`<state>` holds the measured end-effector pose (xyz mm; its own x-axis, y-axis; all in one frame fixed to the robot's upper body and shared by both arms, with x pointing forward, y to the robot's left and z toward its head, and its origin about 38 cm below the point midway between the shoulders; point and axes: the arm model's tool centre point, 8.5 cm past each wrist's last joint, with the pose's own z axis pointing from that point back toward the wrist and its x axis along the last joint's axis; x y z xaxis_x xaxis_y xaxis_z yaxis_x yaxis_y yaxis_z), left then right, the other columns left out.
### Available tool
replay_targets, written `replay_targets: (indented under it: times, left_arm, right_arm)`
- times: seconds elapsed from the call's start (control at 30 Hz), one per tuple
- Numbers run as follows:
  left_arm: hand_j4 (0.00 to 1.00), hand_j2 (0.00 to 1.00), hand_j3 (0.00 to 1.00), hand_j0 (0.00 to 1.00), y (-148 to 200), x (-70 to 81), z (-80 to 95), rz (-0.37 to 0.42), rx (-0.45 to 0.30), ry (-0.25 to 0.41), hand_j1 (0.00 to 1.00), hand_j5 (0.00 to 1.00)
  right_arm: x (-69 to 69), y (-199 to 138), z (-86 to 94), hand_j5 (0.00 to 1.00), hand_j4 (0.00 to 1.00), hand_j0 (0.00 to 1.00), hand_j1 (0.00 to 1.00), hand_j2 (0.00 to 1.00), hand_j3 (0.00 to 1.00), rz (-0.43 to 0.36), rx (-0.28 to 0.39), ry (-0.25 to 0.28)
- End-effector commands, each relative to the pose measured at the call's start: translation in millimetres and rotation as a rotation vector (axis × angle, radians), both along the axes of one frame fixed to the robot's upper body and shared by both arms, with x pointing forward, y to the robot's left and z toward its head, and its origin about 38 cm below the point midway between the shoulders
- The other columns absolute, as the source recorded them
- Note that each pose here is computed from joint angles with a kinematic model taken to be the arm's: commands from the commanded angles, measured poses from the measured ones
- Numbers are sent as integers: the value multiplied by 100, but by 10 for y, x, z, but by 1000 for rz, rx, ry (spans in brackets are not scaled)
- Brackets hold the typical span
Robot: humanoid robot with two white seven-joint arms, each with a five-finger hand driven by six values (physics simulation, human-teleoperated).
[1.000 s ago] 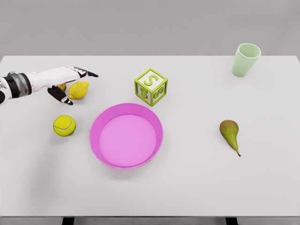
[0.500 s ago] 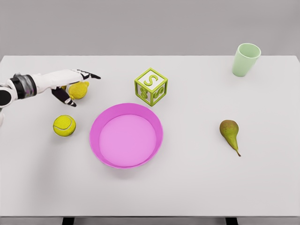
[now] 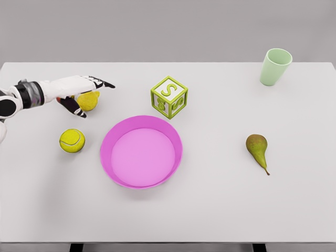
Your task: Put the lemon on the plate with left arm
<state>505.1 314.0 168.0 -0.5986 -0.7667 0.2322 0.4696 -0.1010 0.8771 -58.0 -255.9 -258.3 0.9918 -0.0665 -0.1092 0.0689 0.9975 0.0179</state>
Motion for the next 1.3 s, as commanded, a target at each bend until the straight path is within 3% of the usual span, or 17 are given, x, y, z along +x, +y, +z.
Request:
replay_targets:
  times: [0.0,0.8,1.27]
  left_arm:
    - [100,100,100,100,9,1,21,1,7,-7,100,100]
    - [100,100,100,100,19,-4,-24,-5,119,-23,100,100]
    - [100,100,100,100,46,8,65,-3,133,-47,100,100]
  right_arm:
    - [-3,2,0,100,100,100,100,100,100,0,1,1]
    - [-3,2,0,100,100,100,100,100,100,0,1,1]
    - [-3,2,0,100,100,100,100,100,100,-1,0,1]
